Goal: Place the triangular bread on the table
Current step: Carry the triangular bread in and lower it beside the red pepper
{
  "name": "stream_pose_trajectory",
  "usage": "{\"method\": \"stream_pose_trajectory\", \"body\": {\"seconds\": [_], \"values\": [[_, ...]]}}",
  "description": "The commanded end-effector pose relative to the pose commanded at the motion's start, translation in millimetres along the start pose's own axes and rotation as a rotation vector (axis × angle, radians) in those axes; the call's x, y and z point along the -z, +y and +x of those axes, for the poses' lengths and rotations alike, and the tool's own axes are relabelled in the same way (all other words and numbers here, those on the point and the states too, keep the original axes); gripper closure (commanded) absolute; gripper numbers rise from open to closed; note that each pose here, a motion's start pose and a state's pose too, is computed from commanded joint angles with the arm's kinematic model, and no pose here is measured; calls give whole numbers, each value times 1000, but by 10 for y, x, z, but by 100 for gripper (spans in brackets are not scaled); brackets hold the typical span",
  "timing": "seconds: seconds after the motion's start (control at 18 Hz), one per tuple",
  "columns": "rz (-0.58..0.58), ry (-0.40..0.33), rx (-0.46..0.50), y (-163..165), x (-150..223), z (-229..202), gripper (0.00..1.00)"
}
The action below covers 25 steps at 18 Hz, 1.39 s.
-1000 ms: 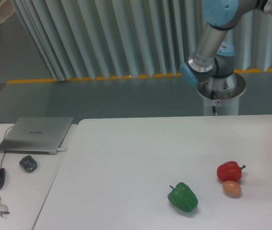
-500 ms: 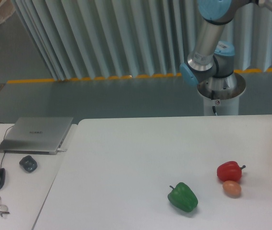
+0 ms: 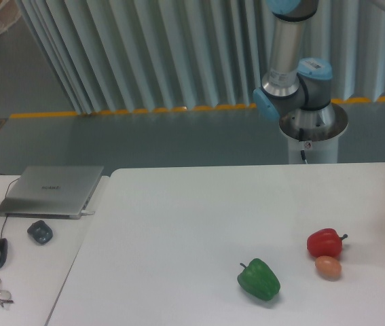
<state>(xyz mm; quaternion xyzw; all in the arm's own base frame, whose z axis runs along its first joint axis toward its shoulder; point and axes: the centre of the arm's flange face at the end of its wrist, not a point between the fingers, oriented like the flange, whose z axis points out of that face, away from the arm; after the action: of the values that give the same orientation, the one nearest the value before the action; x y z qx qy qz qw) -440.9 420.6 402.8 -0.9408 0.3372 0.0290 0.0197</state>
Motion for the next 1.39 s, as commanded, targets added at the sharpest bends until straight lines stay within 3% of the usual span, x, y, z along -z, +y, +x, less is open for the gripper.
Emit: {"method": "stream_pose_trajectory", "body": {"seconds": [0.44, 0.78, 0.89, 0.94, 1.0, 1.06, 1.11, 1.39], "values": [[-1, 42, 3, -564, -178, 245, 100], [-165, 119, -84, -805, -466, 589, 99], [-165, 124, -87, -804, -490, 589, 86], [-164, 127, -87, -806, -508, 584, 65], [-164, 124, -90, -814, -500, 581, 35], [-162, 124, -90, -816, -507, 577, 22], [-161, 124, -91, -817, -515, 573, 3], [-150, 110, -86, -813, -434, 540, 0]]}}
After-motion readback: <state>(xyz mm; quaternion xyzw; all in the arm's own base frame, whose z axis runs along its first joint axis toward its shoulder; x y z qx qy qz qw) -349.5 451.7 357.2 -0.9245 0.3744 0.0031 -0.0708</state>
